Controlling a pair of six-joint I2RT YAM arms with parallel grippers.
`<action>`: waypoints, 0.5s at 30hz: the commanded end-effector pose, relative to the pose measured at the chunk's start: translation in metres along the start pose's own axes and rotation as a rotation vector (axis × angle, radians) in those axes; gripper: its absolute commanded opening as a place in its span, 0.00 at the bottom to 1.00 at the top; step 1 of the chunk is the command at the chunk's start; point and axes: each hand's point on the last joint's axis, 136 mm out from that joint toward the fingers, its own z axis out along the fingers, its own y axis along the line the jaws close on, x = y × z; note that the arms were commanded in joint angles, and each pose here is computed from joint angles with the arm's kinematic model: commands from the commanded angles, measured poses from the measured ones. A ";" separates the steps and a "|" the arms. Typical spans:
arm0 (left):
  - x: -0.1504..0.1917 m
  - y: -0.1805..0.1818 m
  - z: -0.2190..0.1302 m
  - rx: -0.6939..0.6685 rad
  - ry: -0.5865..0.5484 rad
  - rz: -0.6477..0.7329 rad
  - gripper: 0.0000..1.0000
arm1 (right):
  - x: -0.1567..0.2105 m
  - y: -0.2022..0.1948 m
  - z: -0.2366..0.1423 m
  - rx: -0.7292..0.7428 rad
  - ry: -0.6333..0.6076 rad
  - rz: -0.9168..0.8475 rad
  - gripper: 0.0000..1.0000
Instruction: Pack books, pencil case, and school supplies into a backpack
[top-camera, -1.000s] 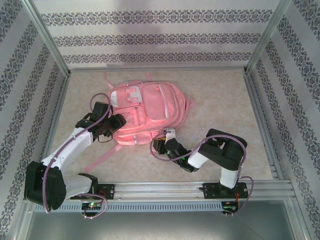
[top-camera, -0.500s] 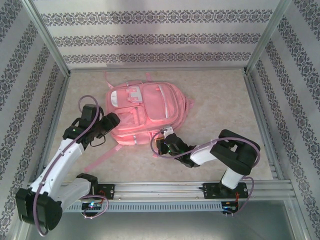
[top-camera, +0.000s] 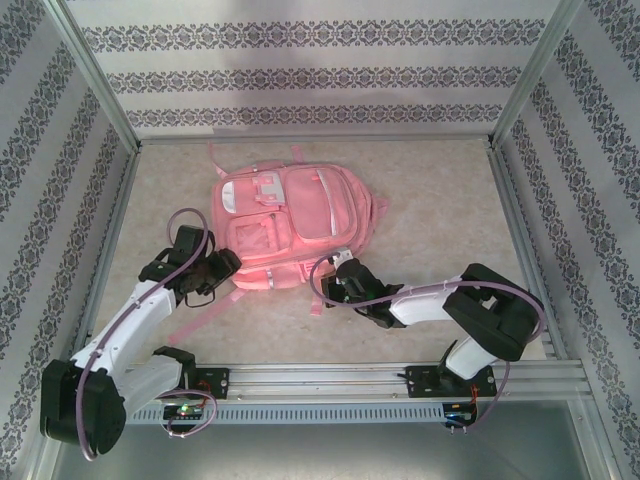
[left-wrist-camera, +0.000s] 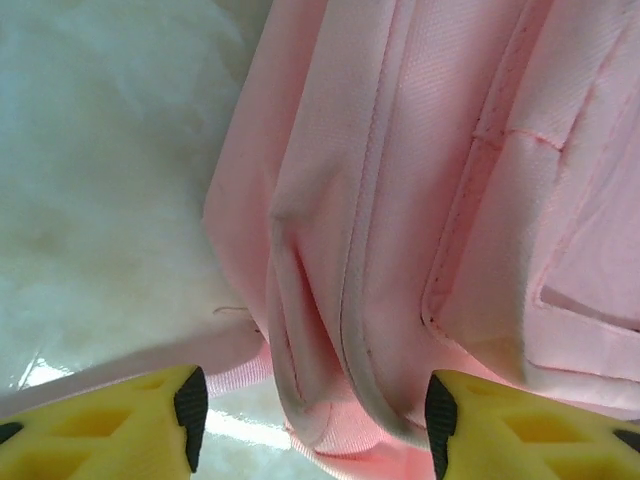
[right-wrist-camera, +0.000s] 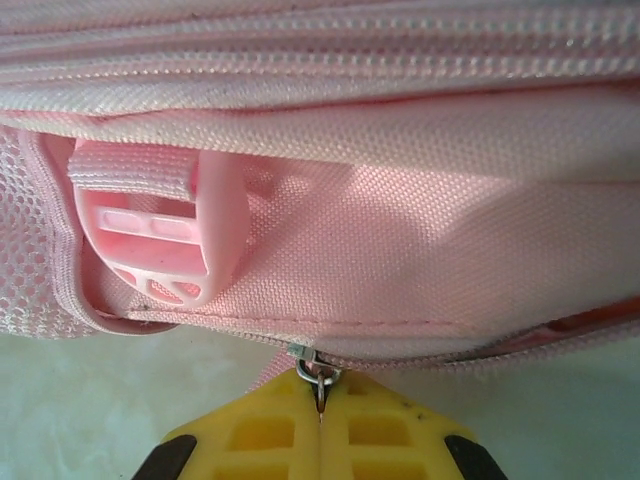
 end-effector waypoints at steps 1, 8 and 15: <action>-0.004 -0.008 0.008 0.062 -0.012 -0.010 0.50 | -0.005 0.000 -0.005 -0.009 0.001 -0.008 0.00; -0.015 -0.031 0.003 0.134 -0.028 0.010 0.02 | -0.011 -0.004 -0.017 0.003 -0.016 -0.011 0.05; -0.039 -0.073 -0.040 0.223 -0.084 0.031 0.00 | -0.013 -0.014 -0.026 0.017 -0.038 -0.005 0.11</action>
